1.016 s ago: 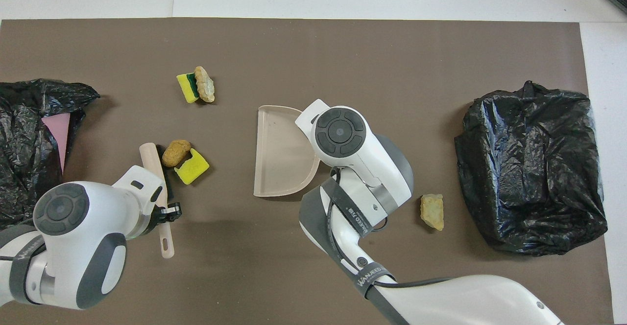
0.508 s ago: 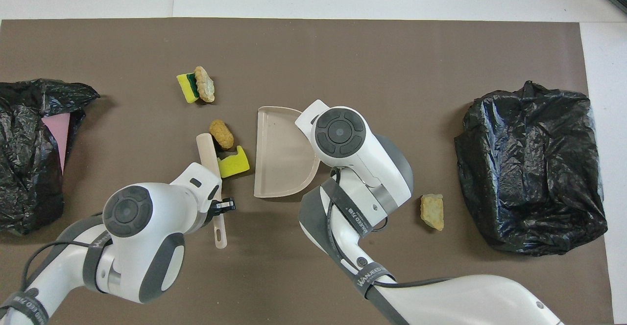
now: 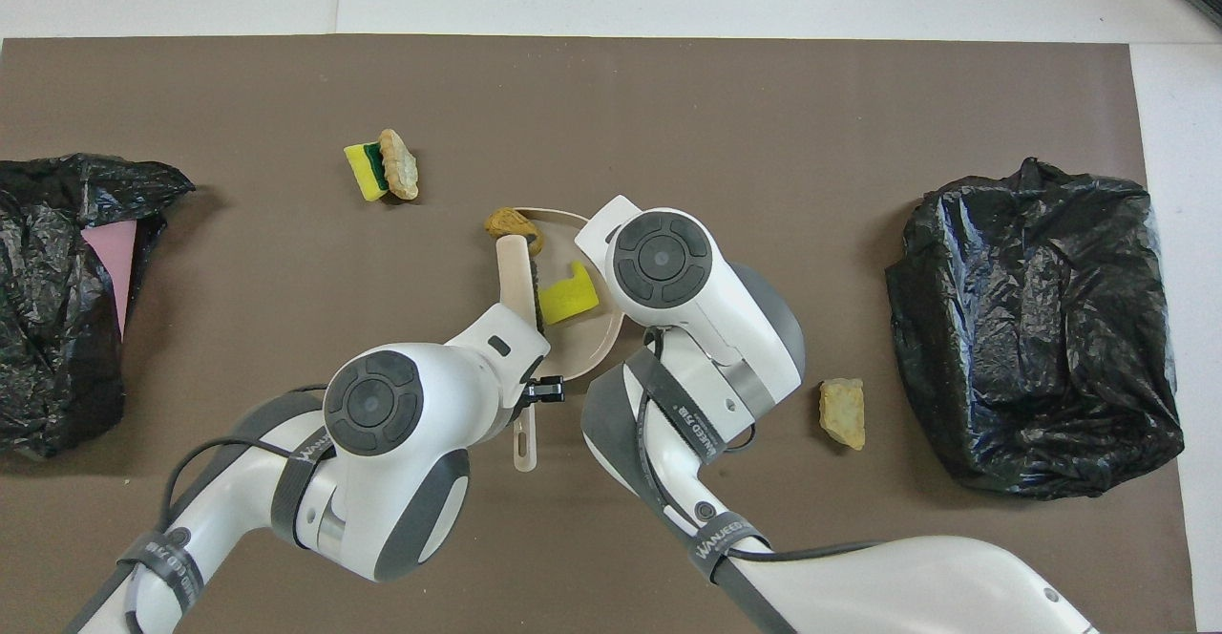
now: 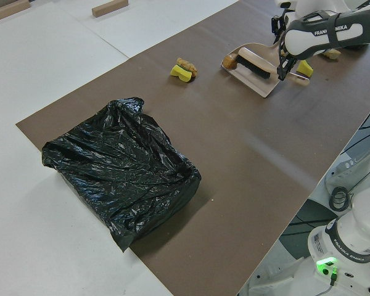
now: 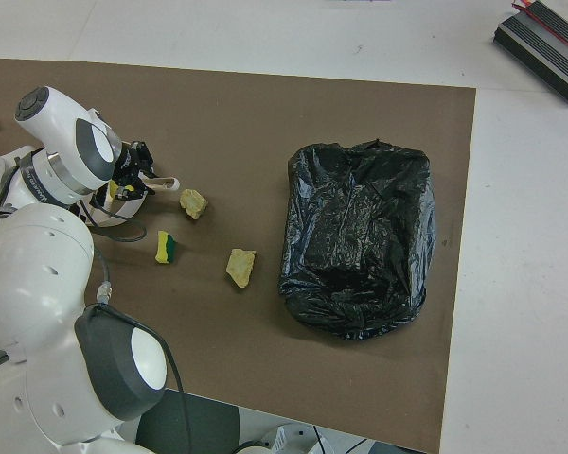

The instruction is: Sweep and dump trash in bin

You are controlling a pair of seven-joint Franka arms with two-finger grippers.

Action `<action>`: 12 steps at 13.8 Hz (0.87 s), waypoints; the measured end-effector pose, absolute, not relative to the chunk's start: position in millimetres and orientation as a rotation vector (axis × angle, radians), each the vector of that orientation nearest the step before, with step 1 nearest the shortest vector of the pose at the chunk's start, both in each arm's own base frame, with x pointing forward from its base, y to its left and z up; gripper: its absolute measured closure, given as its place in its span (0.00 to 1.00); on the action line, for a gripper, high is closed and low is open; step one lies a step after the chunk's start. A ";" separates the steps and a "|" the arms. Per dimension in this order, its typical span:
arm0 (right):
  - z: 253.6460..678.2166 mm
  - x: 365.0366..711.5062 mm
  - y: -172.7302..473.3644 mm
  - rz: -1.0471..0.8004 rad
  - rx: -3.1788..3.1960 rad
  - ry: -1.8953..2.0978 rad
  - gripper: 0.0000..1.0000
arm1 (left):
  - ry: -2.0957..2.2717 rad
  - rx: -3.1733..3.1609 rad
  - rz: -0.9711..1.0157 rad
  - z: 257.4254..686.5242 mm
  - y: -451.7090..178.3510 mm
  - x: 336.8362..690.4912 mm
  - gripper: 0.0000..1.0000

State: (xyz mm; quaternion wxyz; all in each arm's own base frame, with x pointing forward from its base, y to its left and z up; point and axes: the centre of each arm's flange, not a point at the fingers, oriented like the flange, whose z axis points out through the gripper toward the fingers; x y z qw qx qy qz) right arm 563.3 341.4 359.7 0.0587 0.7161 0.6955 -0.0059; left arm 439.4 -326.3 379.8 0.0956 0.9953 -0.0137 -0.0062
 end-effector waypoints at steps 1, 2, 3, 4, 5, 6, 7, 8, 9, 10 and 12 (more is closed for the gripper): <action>359.7 563.1 341.7 -0.018 2.169 2.108 0.67 | -0.044 2.953 -0.037 389.0 -322.6 449.1 0.74; 359.7 562.5 342.8 -0.018 2.167 2.110 0.67 | -0.039 2.958 -0.046 400.3 -312.6 462.8 0.74; 359.7 561.7 344.0 -0.018 2.164 2.112 0.67 | -0.033 2.966 -0.042 410.4 -299.4 477.3 0.74; 359.7 561.0 345.2 -0.017 2.162 2.115 0.67 | -0.025 2.983 -0.028 418.0 -283.8 492.2 0.74; 359.7 560.5 346.0 -0.017 2.160 2.116 0.67 | -0.016 3.003 -0.012 420.8 -270.0 504.4 0.74; 359.7 560.2 346.5 -0.017 2.159 2.117 0.67 | -0.010 3.026 0.008 420.5 -256.4 515.6 0.74; 359.7 560.1 346.7 -0.017 2.159 2.117 0.67 | -0.006 3.045 0.022 418.2 -242.0 526.7 0.74; 359.7 560.0 346.8 -0.017 2.159 2.118 0.67 | 0.001 3.055 0.034 417.2 -226.2 539.2 0.74; 359.6 559.9 346.8 -0.018 2.159 2.118 0.67 | 0.005 3.065 0.052 417.5 -210.0 552.6 0.74; 359.5 559.9 346.8 -0.018 2.159 2.118 0.67 | -0.004 3.080 0.077 418.8 -190.8 567.8 0.74; 359.5 559.7 347.0 -0.019 2.158 2.118 0.67 | -0.079 3.106 0.123 421.9 -154.7 594.3 0.74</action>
